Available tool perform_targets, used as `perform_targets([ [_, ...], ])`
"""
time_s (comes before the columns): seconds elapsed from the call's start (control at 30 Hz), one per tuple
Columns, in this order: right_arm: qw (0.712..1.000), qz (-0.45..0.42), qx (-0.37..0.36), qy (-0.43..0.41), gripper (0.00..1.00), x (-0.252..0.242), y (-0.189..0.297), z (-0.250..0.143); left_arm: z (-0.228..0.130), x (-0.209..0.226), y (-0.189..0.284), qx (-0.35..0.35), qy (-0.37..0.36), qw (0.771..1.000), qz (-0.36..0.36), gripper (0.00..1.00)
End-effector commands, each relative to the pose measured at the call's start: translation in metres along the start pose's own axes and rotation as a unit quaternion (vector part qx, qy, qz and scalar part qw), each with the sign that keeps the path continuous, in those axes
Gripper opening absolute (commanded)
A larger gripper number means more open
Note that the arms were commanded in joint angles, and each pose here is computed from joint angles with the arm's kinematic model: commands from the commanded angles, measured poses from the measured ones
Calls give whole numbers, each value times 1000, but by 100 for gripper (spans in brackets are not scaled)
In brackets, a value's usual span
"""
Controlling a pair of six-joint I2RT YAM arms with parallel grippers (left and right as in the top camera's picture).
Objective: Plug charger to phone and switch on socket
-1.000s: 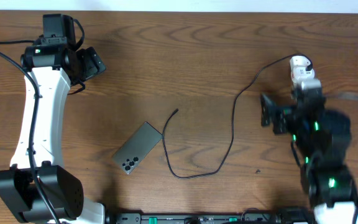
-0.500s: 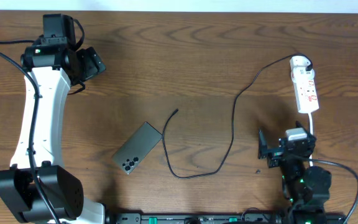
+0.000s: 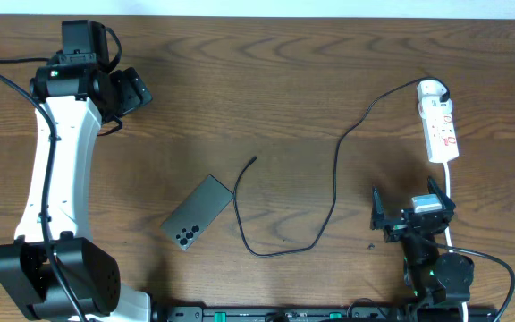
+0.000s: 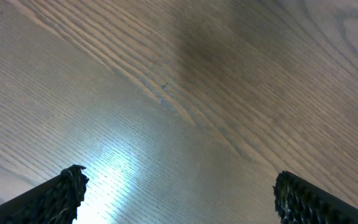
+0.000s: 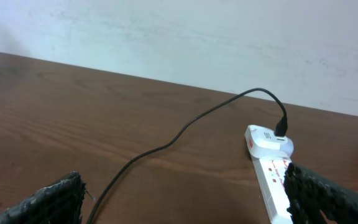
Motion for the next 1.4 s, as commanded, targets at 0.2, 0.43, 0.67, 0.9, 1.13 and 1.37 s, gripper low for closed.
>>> perform_targets([
  [0.2,1000,-3,1,6,99,0,0,-2,7,0,10,-18,0,1000,-4,98],
  [0.43,1000,-3,1,6,99,0,0,-2,7,0,10,-18,0,1000,-3,98],
  [0.67,1000,-3,1,6,99,0,0,-2,16,17,44,-92,7,995,32,98],
  [0.9,1000,-3,1,6,99,0,0,-2,7,26,83,-189,21,981,-31,98],
  [1.13,1000,-3,1,6,99,0,0,-2,-32,41,91,-311,-4,939,-148,98],
  [1.37,1000,-3,1,6,99,0,0,-2,-84,78,77,-365,-26,915,-167,98],
])
Point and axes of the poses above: each gripper's point midway between its finger pads, its own y axis back along the fingers, its own x axis along the line the jaws close on, z = x × y, the point moved 6 cm from there along y, back along the fingers, and after that the axes turned 9 degrees about y, right-handed, at the moved point
